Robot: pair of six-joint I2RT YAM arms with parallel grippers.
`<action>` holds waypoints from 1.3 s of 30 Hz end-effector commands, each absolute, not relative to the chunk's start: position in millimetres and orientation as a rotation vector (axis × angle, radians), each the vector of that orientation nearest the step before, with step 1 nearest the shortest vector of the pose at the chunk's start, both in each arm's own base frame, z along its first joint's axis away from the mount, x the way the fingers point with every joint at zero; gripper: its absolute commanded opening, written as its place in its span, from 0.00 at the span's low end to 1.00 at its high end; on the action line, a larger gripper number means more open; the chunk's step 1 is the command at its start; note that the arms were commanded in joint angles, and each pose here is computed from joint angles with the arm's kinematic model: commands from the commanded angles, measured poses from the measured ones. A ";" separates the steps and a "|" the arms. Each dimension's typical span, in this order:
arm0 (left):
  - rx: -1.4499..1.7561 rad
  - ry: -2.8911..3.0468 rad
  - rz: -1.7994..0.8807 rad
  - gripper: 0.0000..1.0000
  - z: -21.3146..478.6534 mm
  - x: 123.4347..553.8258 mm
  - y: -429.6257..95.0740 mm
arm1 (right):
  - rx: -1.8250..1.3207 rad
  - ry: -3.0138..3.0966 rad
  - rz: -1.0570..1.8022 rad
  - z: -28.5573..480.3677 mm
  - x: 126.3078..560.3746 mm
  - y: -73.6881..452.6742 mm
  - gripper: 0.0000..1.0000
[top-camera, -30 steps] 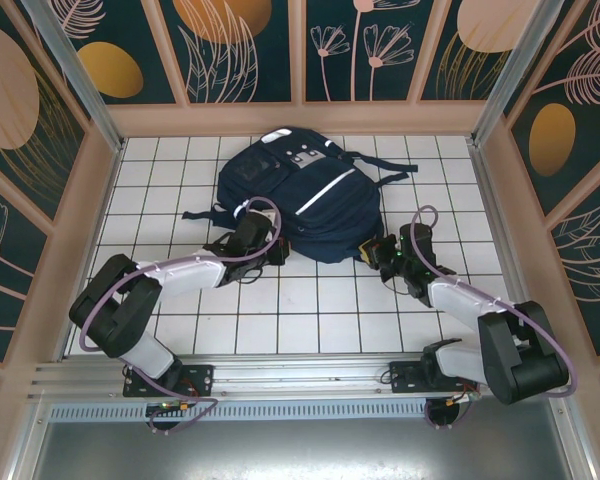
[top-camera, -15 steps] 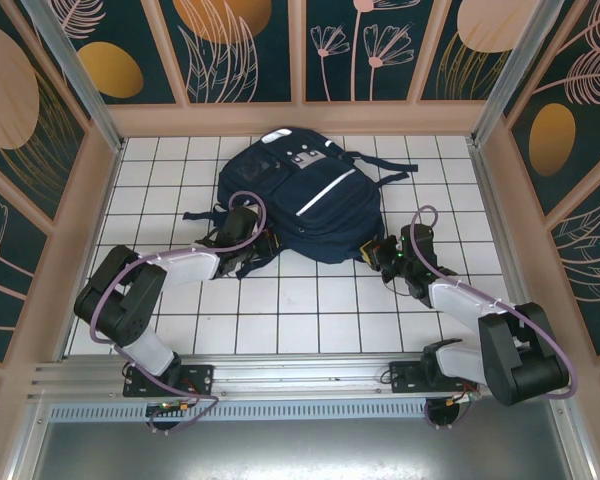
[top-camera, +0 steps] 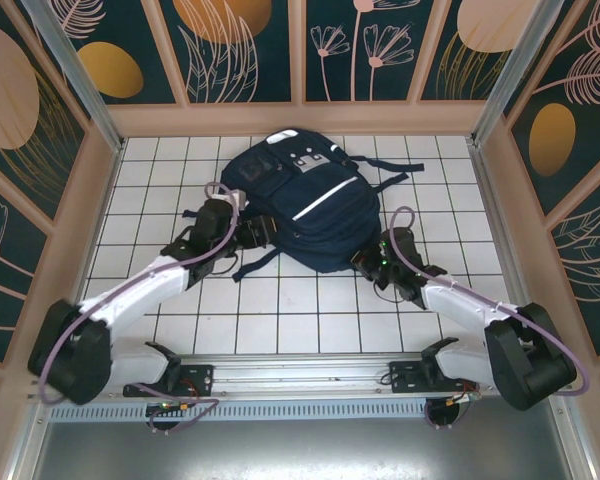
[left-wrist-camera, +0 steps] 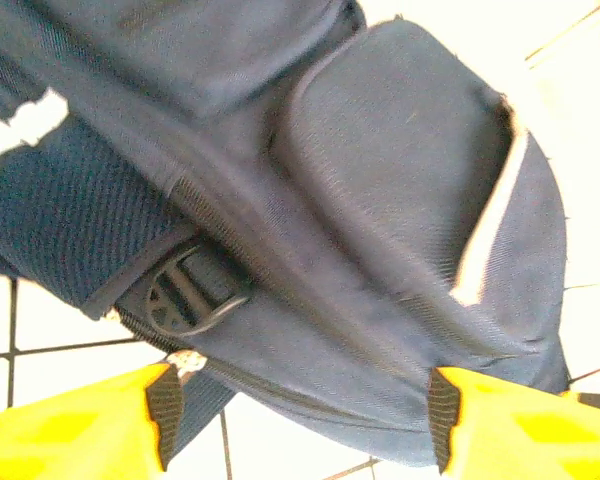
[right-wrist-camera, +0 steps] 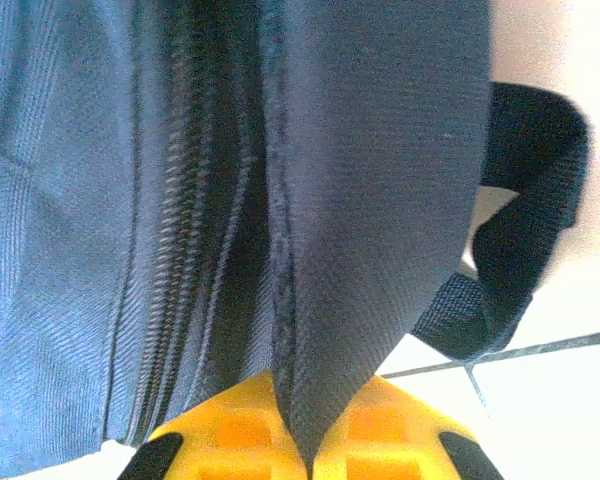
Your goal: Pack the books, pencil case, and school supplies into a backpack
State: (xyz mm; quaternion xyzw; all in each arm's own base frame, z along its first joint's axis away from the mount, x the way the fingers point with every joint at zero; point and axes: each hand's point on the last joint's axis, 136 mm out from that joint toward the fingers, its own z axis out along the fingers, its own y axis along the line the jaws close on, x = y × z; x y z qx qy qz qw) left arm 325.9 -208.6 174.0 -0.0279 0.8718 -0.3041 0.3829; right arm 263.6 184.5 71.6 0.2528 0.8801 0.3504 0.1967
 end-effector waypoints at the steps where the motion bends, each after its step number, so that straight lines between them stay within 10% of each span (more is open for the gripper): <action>1: -0.048 2.207 -0.651 0.72 195.7 315.2 -184.7 | 0.525 2.566 0.925 71.0 238.0 203.7 0.00; 10: -0.055 2.074 -0.405 0.99 239.3 309.9 -139.5 | -0.141 2.778 0.989 77.5 162.8 320.2 0.00; 20: -0.112 1.993 -0.338 0.99 251.9 301.4 -116.4 | -0.424 2.833 0.994 64.9 148.5 409.7 0.03; 32: -0.020 2.052 -0.419 0.98 238.4 305.7 -140.7 | -0.578 2.609 0.981 104.8 147.9 401.1 0.53; 34: -0.035 2.063 -0.403 0.99 233.9 308.0 -138.9 | -0.632 2.446 1.009 141.0 151.9 389.6 0.98; 39: -0.245 1.952 -0.259 0.99 250.3 321.1 -95.4 | -0.456 2.162 0.711 219.4 210.4 331.1 0.99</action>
